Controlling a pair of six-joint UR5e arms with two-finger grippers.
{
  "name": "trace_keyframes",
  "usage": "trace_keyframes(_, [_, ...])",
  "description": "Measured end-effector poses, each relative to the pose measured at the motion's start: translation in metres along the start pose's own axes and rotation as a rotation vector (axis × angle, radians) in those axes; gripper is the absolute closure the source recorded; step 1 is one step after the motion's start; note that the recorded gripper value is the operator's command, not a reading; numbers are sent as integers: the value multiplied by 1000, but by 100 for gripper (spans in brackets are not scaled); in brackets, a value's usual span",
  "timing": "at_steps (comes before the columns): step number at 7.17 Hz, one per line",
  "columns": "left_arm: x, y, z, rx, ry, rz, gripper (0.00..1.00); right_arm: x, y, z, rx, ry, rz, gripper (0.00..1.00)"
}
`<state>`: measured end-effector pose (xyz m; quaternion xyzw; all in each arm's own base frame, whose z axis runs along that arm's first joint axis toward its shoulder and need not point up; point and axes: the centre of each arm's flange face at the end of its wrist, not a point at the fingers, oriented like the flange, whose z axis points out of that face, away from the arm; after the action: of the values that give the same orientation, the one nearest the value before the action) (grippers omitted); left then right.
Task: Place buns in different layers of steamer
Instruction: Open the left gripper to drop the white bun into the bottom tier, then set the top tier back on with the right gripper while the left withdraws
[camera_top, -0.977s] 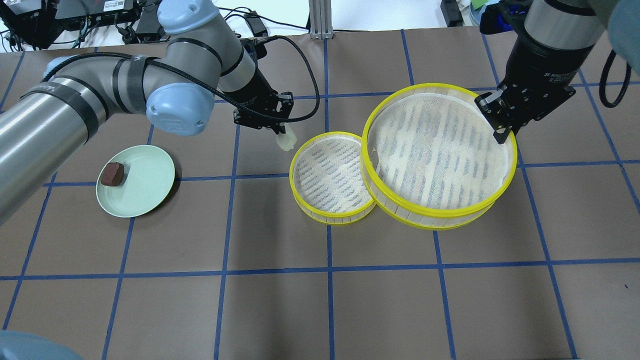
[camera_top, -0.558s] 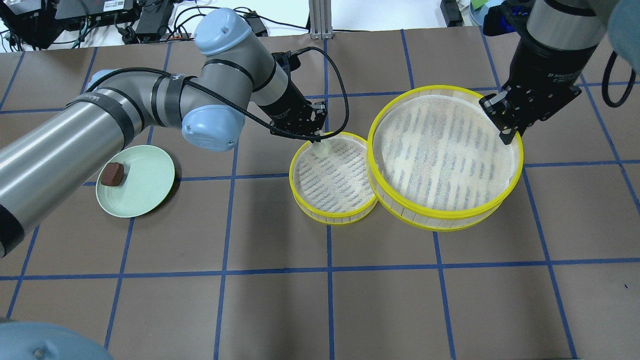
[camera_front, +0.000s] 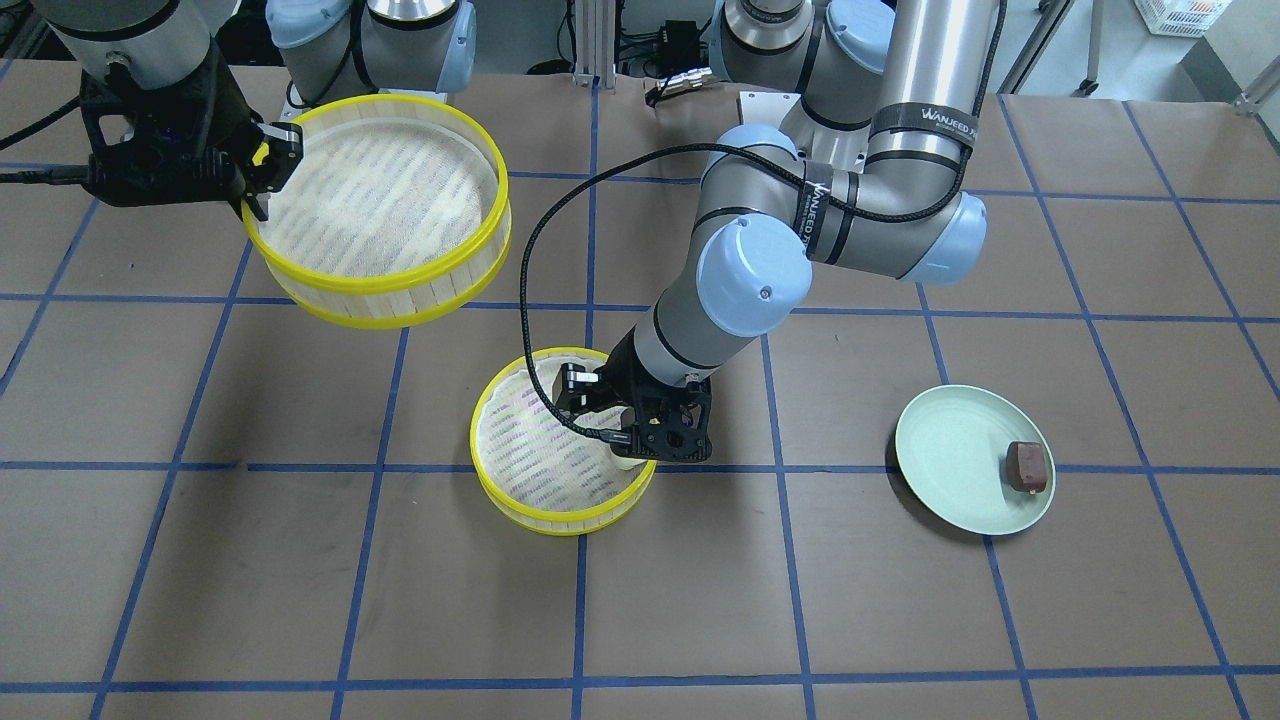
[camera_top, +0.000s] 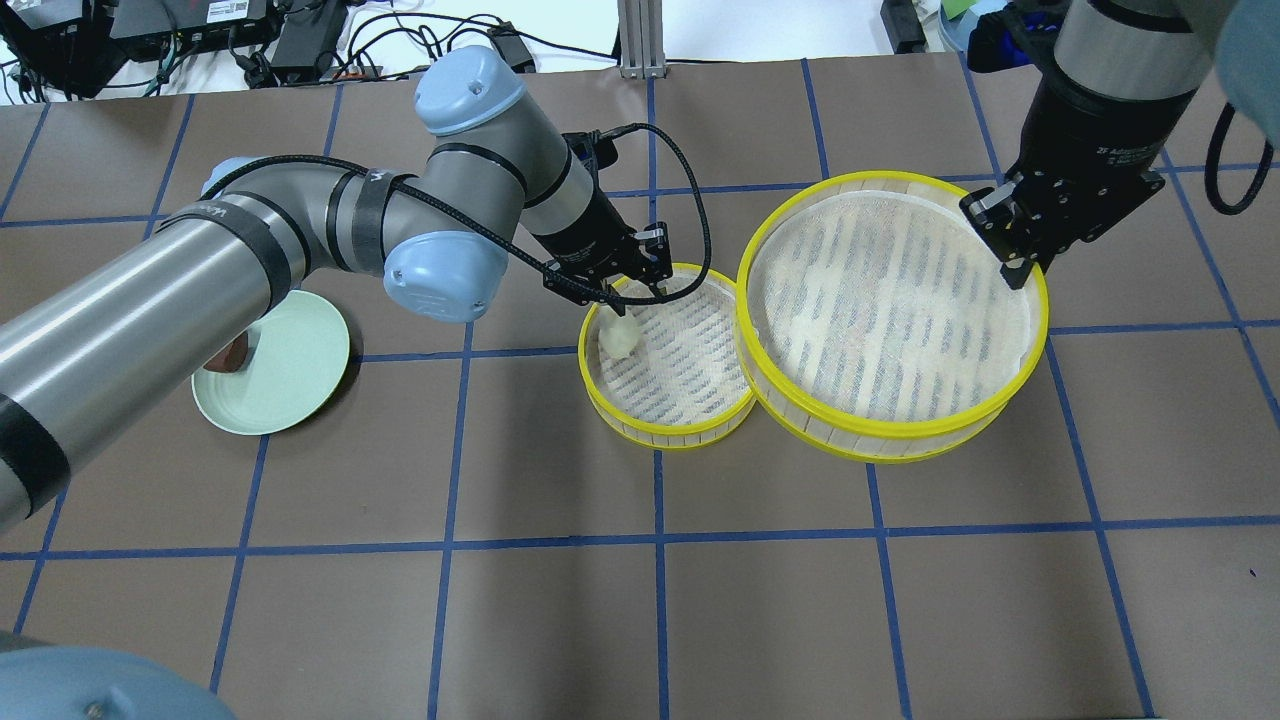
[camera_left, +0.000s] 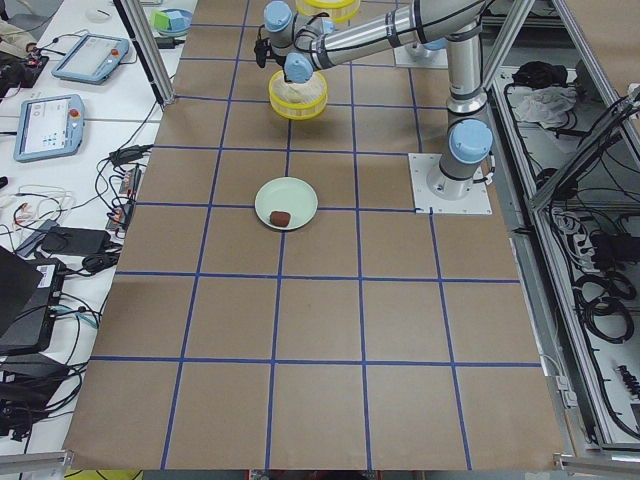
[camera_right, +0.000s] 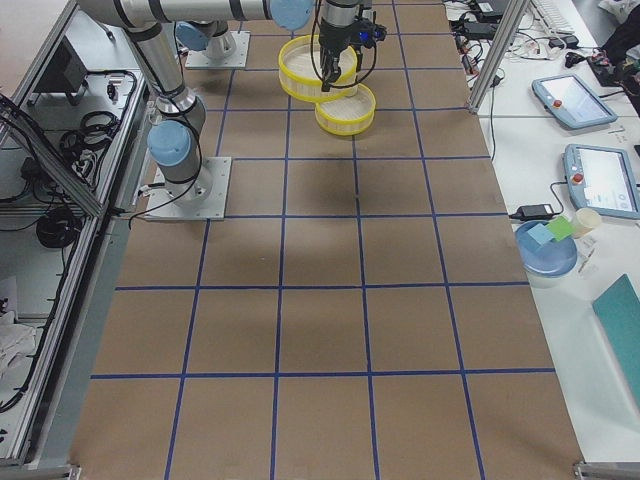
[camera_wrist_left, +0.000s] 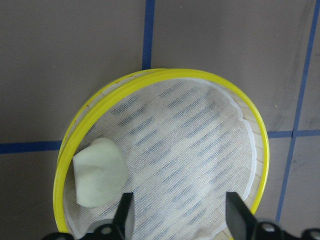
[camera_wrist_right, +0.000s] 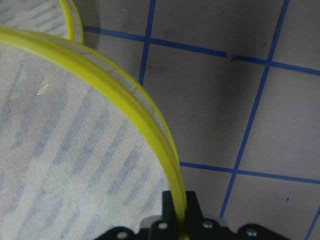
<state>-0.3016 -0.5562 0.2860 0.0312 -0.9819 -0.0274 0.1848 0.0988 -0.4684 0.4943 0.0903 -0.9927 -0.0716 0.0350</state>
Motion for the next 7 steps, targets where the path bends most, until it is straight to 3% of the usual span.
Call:
trace_keyframes(1, [1, -1, -9, 21, -23, 9, 0, 0, -1, 1, 1, -1, 1, 100])
trace_keyframes(2, [-5, -3, -21, 61, -89, 13, 0, -1, -5, 2, 5, -2, 10, 100])
trace_keyframes(4, [-38, -18, -60, 136, -180, -19, 0, -11, -32, 15, 28, -16, 105, 100])
trace_keyframes(7, [-148, -38, -134, 127, -276, 29, 0, -90, -99, 69, 70, -14, 146, 100])
